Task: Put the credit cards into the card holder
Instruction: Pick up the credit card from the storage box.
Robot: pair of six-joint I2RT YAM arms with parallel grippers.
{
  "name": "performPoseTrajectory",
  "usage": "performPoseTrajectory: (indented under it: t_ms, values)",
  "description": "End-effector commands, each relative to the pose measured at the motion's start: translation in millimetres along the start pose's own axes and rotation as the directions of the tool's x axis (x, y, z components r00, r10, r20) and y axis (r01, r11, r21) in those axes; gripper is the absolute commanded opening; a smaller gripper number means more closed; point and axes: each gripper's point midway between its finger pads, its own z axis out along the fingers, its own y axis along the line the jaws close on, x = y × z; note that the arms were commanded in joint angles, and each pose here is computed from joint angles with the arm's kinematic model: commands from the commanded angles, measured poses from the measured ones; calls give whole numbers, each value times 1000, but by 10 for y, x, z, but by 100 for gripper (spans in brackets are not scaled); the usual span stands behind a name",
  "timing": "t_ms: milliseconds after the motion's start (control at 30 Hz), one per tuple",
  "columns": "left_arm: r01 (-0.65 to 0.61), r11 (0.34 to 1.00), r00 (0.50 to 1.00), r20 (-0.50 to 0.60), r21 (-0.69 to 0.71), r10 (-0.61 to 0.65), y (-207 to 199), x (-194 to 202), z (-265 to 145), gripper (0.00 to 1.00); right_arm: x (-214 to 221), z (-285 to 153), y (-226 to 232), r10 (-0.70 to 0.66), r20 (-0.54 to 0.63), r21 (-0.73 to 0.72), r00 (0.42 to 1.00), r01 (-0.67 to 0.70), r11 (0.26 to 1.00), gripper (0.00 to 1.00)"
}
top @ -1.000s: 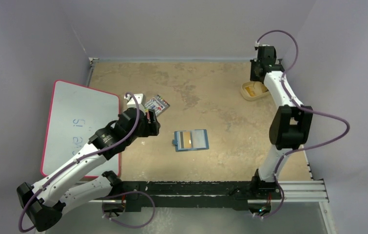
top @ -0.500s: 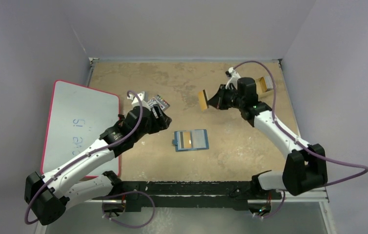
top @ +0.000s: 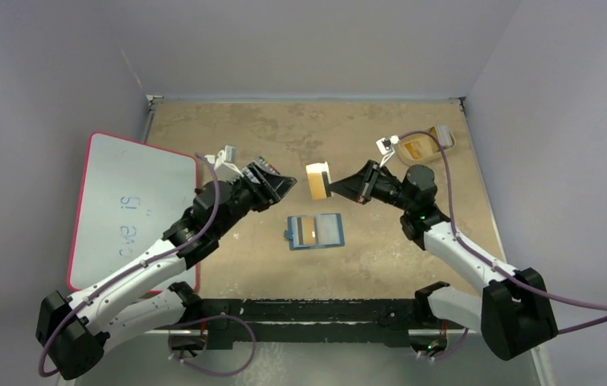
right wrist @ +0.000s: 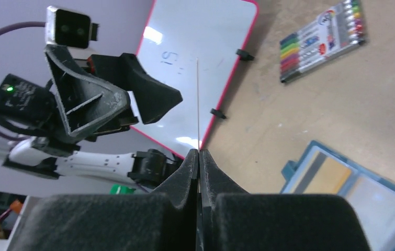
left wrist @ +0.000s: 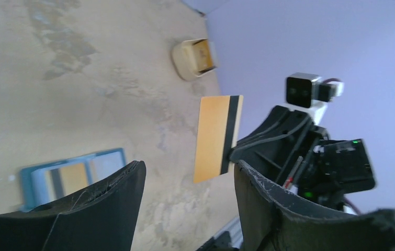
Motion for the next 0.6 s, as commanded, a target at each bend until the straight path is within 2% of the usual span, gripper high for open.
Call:
performPoseTrajectory:
  t_ms: [0,233,367,433,500,567]
  values:
    - [65,967,998,-12,245,-64,-580,-75,2,62,-134,-119,639,-3,50,-264,999,16,964,0]
    - [126,918,992,-66,377,-110,-824,3,74,60,-65,-209,784,23,22,-330,1000,-14,944,0]
    - [147,900,989,-90,410,-121,-879,46,102,49,-40,-202,759,30,6,-323,1000,-27,946,0]
    - [158,895,987,-102,418,-126,-880,75,112,37,-31,-194,737,37,2,-318,999,-35,947,0]
    - [165,891,985,-107,424,-132,-884,83,117,16,-17,-183,695,44,1,-309,999,-42,950,0]
    - [167,898,985,-110,407,-134,-848,96,134,1,9,-170,635,51,-4,-293,999,-50,955,0]
